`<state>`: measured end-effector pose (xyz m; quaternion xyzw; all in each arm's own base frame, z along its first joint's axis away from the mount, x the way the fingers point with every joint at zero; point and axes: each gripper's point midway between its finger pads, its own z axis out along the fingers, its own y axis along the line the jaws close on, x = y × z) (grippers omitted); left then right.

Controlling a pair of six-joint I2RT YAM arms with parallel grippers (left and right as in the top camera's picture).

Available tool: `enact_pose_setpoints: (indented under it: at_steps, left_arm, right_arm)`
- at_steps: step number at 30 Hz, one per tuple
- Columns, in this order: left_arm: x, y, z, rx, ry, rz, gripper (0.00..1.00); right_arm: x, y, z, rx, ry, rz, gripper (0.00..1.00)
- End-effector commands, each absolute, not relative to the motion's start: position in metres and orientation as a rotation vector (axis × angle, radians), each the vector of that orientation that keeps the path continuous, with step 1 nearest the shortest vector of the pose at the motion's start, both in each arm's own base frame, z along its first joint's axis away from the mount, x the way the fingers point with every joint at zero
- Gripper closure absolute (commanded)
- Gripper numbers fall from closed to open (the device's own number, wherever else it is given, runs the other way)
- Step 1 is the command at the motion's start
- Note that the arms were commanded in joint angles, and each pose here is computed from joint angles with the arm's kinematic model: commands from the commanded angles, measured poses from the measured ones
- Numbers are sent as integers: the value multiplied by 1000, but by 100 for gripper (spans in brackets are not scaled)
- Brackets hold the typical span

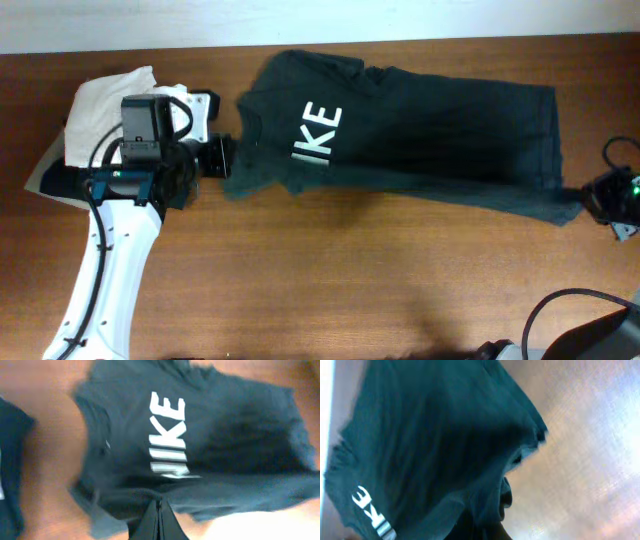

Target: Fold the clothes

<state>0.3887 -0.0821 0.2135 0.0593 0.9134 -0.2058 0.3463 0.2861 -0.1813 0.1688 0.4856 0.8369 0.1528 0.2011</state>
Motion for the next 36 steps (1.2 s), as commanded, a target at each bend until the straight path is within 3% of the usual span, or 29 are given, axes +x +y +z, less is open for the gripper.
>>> enact_pose_setpoints:
  at_steps: [1,12,13,14,15,16,17,18,19,25,29,33,36]
  left_arm:
    - [410,-78,209,169,2343,-414,100]
    - [456,-105,139,251,2377,-429,100]
    - [460,-105,139,251,2363,-424,100]
    - [464,-105,141,252,2346,-422,99]
    - [468,-106,144,254,2323,-420,89]
    - [471,-104,146,248,2313,-407,59]
    - [470,-98,146,234,2328,-397,44]
    - [467,-92,144,216,2358,-393,18]
    - [463,-85,140,194,2395,-390,17]
    - [406,-65,99,123,2696,-410,19]
    - [383,-79,67,265,2786,-410,33]
    - [393,-76,26,280,2827,-340,53]
    - [396,-76,5,278,2850,-346,55]
  right_arm:
    - [307,-186,166,1368,2291,473,96]
    - [389,-177,131,1193,2283,496,95]
    - [395,-178,128,1189,2274,499,91]
    - [403,-180,125,1167,2262,496,69]
    - [408,-184,124,1154,2249,491,47]
    - [408,-188,124,1160,2239,486,39]
    - [405,-193,125,1169,2232,487,37]
    - [399,-198,123,1181,2236,484,36]
    - [390,-202,120,1206,2249,481,36]
    - [325,-194,93,1350,2462,472,34]
    - [298,-185,75,1425,2580,359,34]
    - [285,-177,54,1451,2627,322,34]
    - [282,-174,48,1459,2632,326,35]
